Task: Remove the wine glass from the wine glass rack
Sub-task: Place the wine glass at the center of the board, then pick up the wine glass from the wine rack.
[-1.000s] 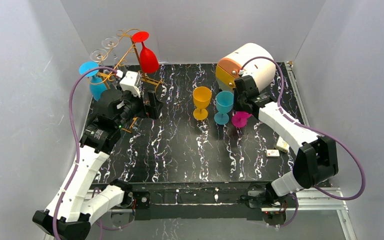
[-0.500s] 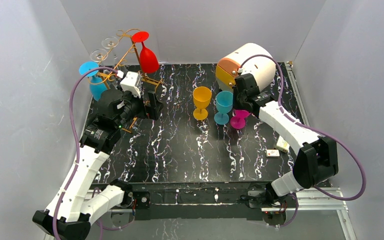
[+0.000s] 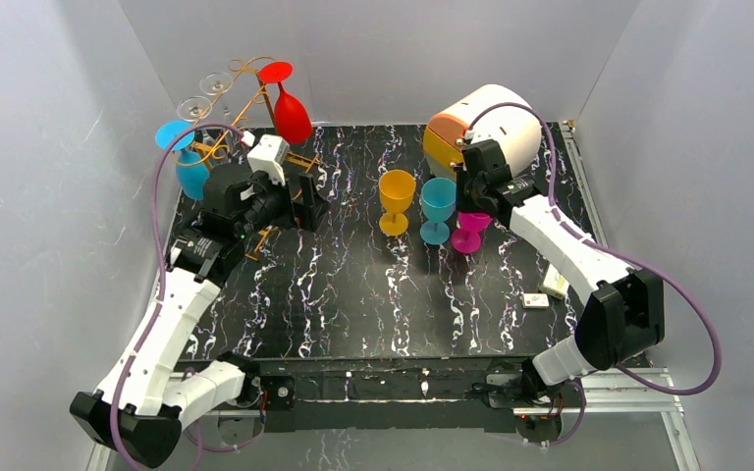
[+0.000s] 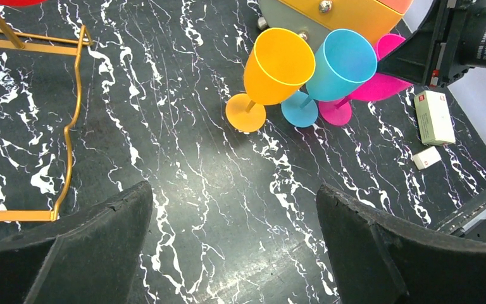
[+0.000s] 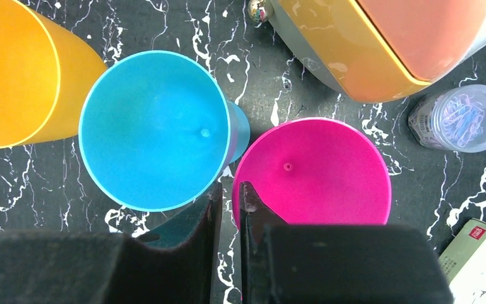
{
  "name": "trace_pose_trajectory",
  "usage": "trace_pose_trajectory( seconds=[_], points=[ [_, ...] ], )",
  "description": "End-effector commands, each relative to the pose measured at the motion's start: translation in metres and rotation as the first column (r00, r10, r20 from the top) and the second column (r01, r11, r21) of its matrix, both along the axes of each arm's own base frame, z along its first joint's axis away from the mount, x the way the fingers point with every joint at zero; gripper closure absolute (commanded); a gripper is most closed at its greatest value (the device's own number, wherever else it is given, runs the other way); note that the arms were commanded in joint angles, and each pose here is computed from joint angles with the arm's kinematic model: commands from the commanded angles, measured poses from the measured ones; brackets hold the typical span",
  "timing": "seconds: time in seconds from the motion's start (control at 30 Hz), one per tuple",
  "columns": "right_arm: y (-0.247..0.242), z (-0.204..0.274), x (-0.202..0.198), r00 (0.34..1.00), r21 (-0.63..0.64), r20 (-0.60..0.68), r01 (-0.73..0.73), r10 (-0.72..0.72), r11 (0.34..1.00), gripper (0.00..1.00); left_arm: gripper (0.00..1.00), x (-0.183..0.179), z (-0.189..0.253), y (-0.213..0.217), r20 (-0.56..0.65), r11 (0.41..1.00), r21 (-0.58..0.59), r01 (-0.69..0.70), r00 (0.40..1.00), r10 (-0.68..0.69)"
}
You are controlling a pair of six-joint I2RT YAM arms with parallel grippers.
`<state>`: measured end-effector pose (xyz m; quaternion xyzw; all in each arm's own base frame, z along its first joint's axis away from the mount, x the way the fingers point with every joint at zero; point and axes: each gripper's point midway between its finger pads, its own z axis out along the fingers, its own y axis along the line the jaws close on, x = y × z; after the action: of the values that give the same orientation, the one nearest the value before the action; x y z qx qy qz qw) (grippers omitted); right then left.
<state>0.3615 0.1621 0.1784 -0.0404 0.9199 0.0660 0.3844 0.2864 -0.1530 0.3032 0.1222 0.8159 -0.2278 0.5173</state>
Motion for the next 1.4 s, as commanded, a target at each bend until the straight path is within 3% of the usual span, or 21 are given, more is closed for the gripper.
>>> trace_pose_trajectory(
  seconds=[0.0,0.2,0.37,0.57,0.77,1.0,1.2,1.37],
  points=[
    [-0.005,0.047,0.006,0.994,0.026,0.106,0.019,-0.022,0.999,0.76,0.02,-0.001,0.009,-0.004,-0.023,1.000,-0.012,0.020,1.000,-0.020],
    [-0.007,0.067,0.003,0.984,0.039,0.176,-0.001,-0.006,0.999,0.74,0.02,0.006,0.019,-0.011,0.016,0.998,-0.007,0.064,0.998,-0.064],
    [0.011,0.080,-0.009,0.983,0.146,0.177,-0.072,0.046,0.987,0.66,0.02,0.033,0.031,-0.017,-0.004,0.999,0.014,0.047,0.999,-0.047],
    [0.041,0.111,-0.034,0.963,0.362,0.246,-0.199,0.112,0.911,0.49,0.02,0.077,0.058,-0.015,-0.016,0.999,0.009,-0.047,0.999,0.047],
    [0.052,0.140,-0.053,0.939,0.483,0.322,-0.274,0.122,0.832,0.42,0.02,0.124,0.100,0.004,0.007,0.981,-0.100,-0.166,0.986,0.168],
    [0.051,0.136,-0.055,0.950,0.501,0.293,-0.247,0.106,0.830,0.40,0.02,0.171,0.113,0.048,-0.007,0.906,-0.302,-0.296,0.951,0.309],
    [0.060,0.130,-0.055,0.963,0.544,0.244,-0.235,0.116,0.806,0.40,0.05,0.200,0.139,0.070,0.112,0.892,-0.312,-0.326,0.920,0.375],
    [0.065,0.129,-0.055,0.968,0.560,0.212,-0.232,0.133,0.795,0.39,0.15,0.229,0.140,0.089,0.099,0.863,-0.339,-0.374,0.898,0.429]
  ],
)
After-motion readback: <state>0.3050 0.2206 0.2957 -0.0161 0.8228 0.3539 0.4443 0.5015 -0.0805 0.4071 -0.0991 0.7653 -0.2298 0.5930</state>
